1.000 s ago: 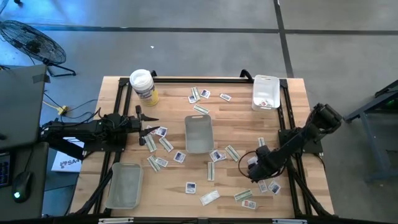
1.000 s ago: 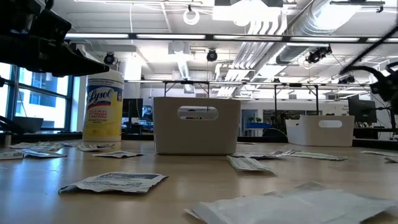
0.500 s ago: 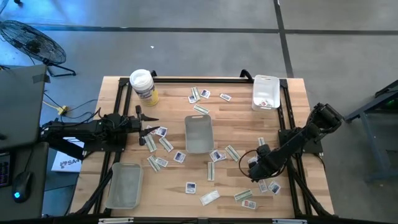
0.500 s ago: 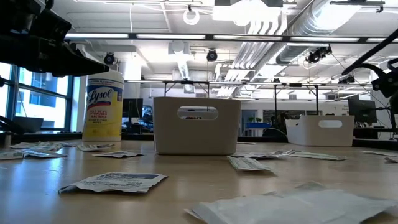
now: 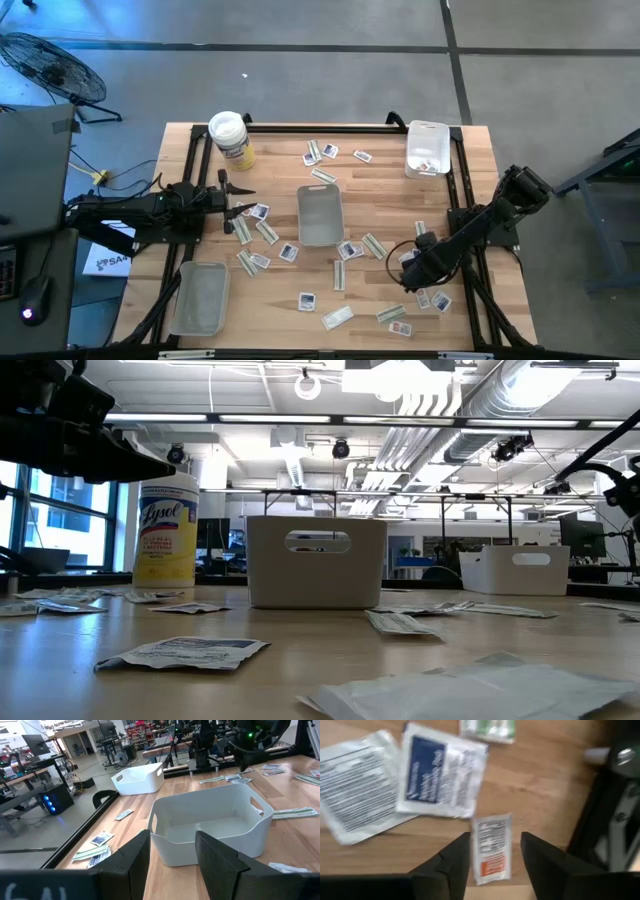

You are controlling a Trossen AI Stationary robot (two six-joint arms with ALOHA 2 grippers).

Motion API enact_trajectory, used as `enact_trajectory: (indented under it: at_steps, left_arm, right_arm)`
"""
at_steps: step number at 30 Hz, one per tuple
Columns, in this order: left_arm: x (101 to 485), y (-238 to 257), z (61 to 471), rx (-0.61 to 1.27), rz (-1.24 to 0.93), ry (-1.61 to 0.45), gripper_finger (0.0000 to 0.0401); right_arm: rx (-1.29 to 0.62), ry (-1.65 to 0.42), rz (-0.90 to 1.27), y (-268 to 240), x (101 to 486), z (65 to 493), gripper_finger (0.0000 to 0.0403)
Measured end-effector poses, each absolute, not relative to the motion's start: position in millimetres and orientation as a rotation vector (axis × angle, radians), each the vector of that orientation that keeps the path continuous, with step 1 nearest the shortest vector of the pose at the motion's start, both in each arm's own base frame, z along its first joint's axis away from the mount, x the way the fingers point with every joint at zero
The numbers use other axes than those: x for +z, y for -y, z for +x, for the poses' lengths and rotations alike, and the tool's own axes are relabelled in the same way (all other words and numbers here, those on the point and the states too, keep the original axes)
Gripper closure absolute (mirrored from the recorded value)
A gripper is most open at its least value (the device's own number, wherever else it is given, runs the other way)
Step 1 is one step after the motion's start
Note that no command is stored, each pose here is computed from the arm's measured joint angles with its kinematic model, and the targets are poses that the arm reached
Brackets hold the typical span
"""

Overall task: Pick & Place First Aid Supplies
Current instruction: Put the orange pad into the white bin

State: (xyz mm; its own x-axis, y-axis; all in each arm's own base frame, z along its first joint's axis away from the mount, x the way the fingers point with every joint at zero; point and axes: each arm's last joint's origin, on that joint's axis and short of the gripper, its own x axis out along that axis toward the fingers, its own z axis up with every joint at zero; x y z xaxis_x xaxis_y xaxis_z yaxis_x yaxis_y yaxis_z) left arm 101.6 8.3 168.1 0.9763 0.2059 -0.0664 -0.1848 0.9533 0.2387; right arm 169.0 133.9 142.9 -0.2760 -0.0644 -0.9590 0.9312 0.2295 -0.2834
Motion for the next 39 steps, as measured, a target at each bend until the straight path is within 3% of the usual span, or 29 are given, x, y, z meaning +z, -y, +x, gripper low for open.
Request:
enact_trajectory:
  at_steps: [5, 17, 31, 39]
  left_arm:
    - [168.2, -8.4, 101.6, 0.199, 0.234, -0.091, 0.0247]
    - [168.1, -8.3, 101.6, 0.199, 0.234, -0.091, 0.0247]
    - [168.2, -8.3, 101.6, 0.199, 0.234, -0.091, 0.0247]
    - [168.1, -8.3, 101.6, 0.199, 0.234, -0.091, 0.0247]
  right_arm:
    - [-1.240, -1.476, 0.850, -132.7, 143.0, 169.9, 0.0229]
    - [-1.237, -1.496, 0.855, -121.3, 143.1, 177.3, 0.0269]
    - [-1.202, -1.504, 0.898, -116.0, 126.5, 166.9, 0.0274]
    - [-1.140, -1.510, 0.967, -115.5, 118.8, 163.1, 0.0307]
